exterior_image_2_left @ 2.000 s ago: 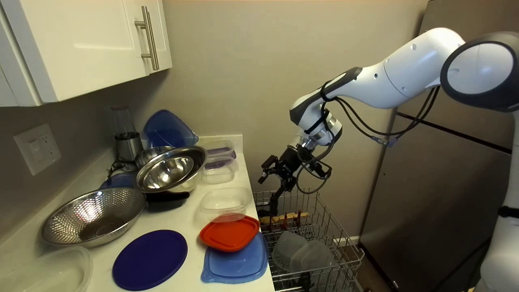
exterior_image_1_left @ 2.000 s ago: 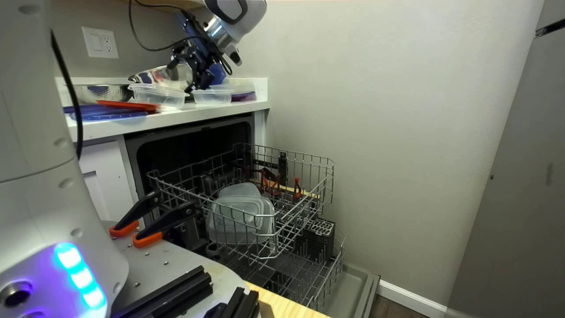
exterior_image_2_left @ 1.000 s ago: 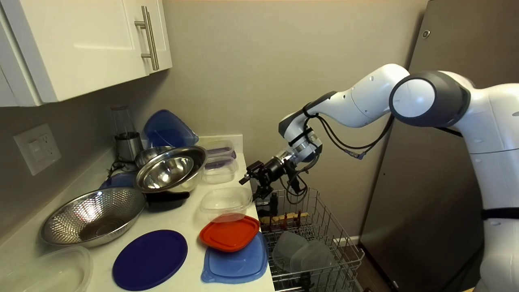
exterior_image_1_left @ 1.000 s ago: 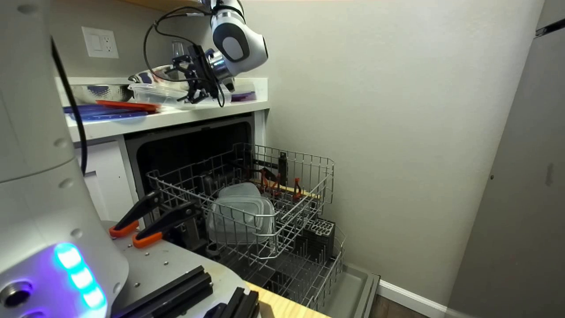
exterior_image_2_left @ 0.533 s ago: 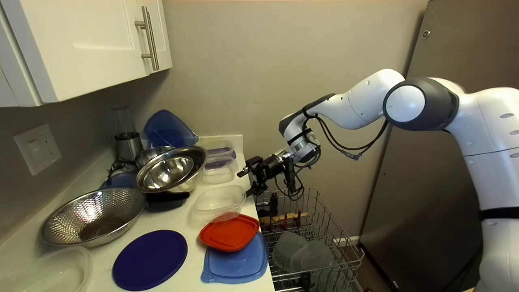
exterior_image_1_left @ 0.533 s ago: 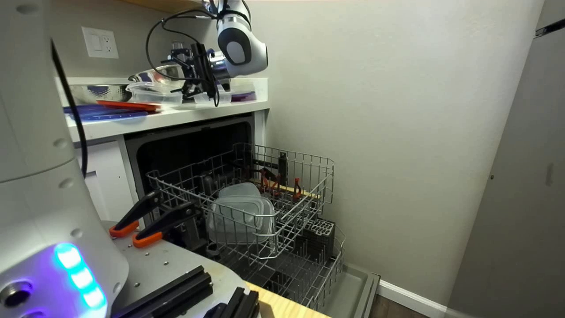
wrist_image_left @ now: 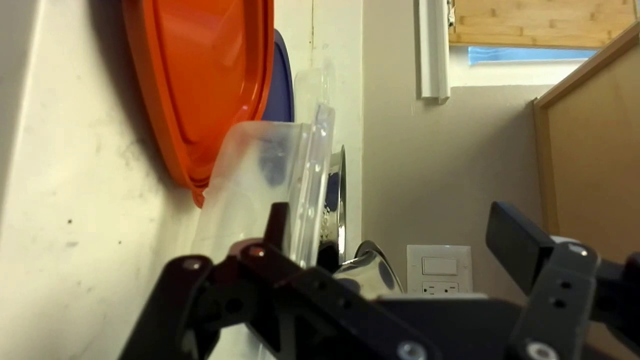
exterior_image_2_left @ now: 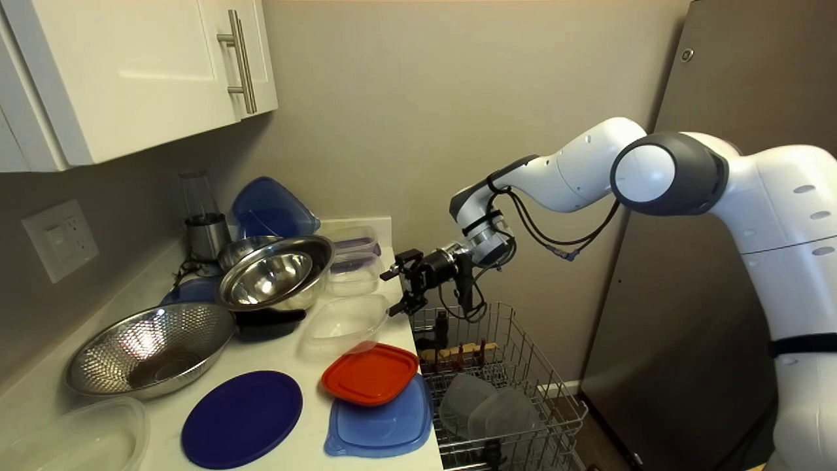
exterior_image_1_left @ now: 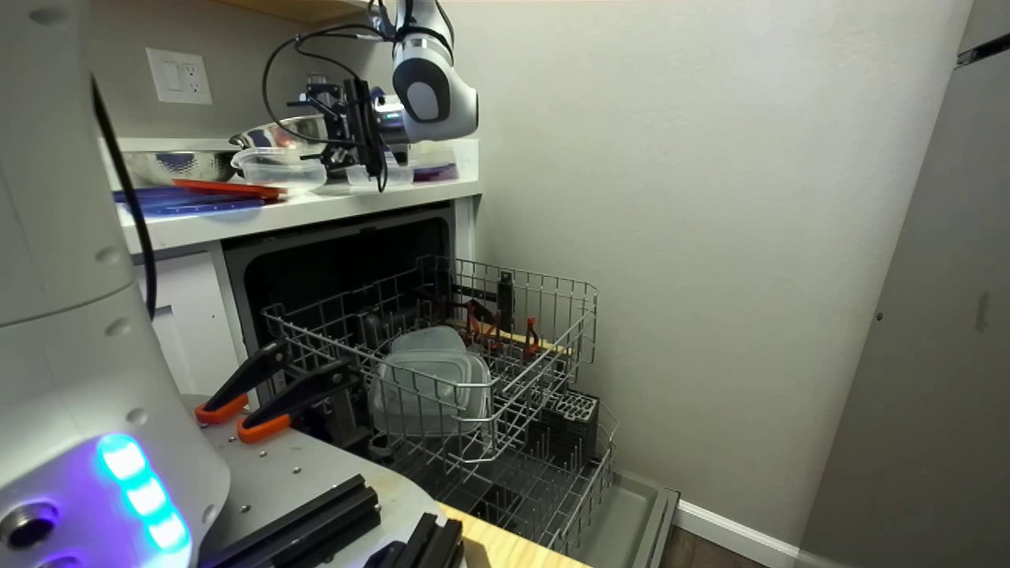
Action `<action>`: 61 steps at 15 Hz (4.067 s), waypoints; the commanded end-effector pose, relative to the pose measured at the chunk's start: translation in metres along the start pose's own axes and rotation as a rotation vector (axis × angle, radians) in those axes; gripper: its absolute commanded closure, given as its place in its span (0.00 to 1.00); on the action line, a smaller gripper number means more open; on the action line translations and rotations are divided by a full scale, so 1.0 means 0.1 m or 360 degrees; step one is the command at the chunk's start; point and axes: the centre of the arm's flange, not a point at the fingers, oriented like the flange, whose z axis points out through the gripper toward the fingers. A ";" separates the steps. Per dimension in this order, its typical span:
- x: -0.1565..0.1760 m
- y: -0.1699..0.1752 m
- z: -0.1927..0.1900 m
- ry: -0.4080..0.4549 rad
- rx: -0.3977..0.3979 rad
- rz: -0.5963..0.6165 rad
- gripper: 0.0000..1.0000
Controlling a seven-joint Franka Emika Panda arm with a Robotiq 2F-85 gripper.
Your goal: Pick up a lunchbox from the counter and put it in the rack of the dishwasher
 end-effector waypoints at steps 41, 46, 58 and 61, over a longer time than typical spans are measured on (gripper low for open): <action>-0.53 -0.81 -0.57 0.0034 -0.0435 -0.0094 0.94; -0.91 -1.31 -0.90 0.0095 -0.0646 -0.0099 0.94; -0.69 -1.58 -0.44 0.0038 -0.1658 0.0171 0.94; -0.48 -1.40 -0.14 -0.0036 -0.1936 0.0202 0.94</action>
